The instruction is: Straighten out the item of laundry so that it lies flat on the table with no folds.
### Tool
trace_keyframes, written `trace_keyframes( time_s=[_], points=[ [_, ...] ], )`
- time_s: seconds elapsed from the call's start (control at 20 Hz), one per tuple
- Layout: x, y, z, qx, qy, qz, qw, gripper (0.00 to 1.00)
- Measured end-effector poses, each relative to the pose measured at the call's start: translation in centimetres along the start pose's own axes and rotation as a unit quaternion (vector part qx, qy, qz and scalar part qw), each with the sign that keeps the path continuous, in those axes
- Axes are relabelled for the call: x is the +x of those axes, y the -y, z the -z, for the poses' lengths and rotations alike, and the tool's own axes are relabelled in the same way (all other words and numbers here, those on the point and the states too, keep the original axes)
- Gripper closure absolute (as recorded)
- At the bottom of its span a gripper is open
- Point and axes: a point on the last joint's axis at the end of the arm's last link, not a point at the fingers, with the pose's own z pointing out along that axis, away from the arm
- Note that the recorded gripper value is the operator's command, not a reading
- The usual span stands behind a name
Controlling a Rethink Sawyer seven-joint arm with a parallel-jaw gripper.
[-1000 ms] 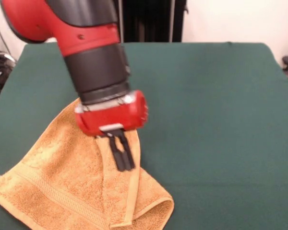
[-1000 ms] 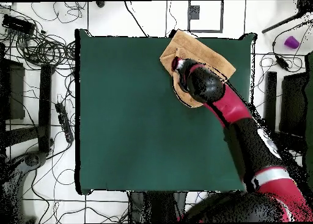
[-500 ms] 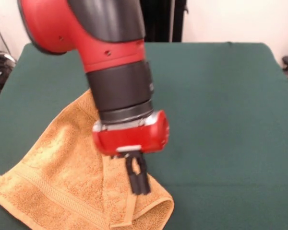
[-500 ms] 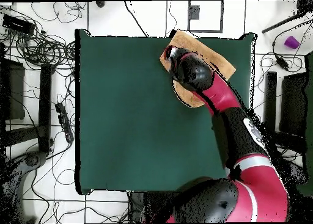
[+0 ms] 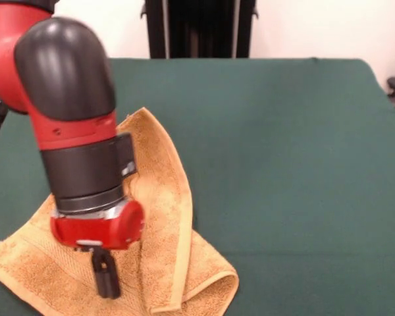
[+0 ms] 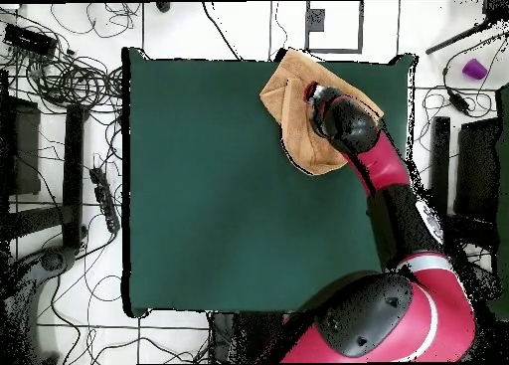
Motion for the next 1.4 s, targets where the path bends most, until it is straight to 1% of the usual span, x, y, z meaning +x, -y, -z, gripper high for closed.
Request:
trace_keyframes(
  time_s=[0.1,0.2,0.25,0.55,1.0,1.4],
  points=[
    [0.2,1.3,-0.5,0.006,-0.001,-0.005,1.0000,1.00],
    [0.1,1.7,-0.6,0.006,0.000,-0.008,1.0000,1.00],
    [-0.3,1.3,-0.5,0.001,-0.005,-0.006,1.0000,0.00],
    [-0.7,0.4,-0.3,-0.008,-0.014,0.000,0.9999,0.00],
    [-0.9,1.2,-0.1,-0.006,-0.012,-0.005,0.9999,0.00],
    [-1.0,1.4,-0.1,-0.006,-0.012,-0.007,0.9999,0.00]
  ],
)
